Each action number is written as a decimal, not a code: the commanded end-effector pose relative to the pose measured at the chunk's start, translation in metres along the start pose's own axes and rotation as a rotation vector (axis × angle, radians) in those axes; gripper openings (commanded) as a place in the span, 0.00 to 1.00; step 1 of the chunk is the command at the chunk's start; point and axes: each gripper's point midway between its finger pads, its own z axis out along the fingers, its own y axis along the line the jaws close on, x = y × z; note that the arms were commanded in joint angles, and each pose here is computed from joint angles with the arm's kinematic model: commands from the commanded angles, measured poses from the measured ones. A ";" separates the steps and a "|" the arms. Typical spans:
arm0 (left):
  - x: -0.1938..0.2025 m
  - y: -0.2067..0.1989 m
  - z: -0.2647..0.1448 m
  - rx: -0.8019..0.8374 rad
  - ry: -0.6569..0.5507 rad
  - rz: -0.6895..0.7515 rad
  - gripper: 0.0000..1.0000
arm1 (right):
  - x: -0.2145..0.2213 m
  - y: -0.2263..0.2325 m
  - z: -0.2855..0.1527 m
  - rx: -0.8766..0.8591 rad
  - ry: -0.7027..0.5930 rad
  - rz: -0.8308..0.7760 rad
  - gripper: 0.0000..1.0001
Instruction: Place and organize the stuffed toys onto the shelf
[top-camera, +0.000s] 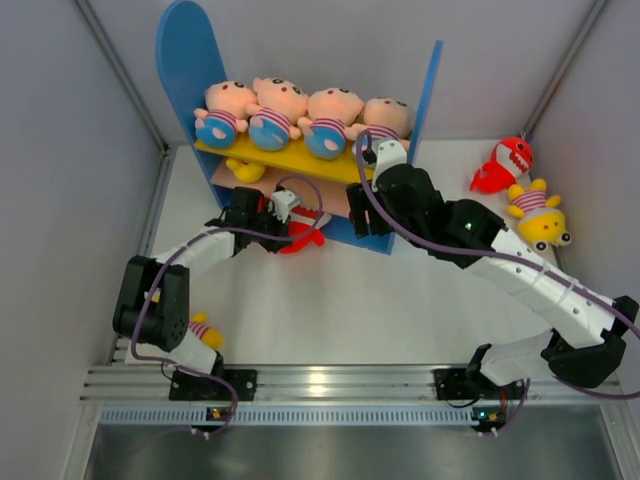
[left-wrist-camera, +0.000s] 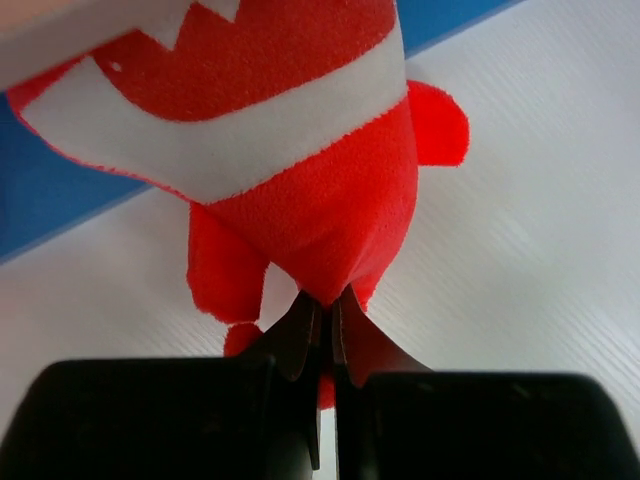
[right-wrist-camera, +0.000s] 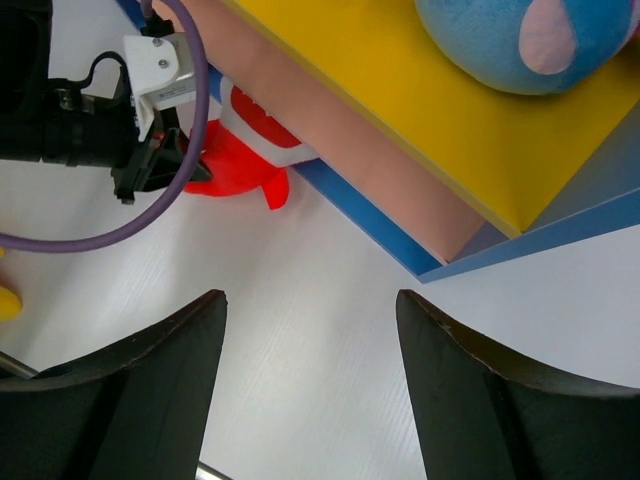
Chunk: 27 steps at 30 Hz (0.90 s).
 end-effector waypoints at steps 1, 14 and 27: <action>-0.043 0.027 0.010 -0.081 -0.111 0.035 0.00 | -0.020 -0.010 -0.015 0.026 -0.056 0.000 0.69; -0.070 0.052 0.042 -0.120 -0.202 -0.015 0.20 | -0.017 -0.016 -0.022 0.041 -0.053 0.025 0.71; -0.068 0.043 0.001 -0.191 -0.214 0.042 0.69 | -0.033 -0.052 -0.058 0.115 -0.133 0.173 0.76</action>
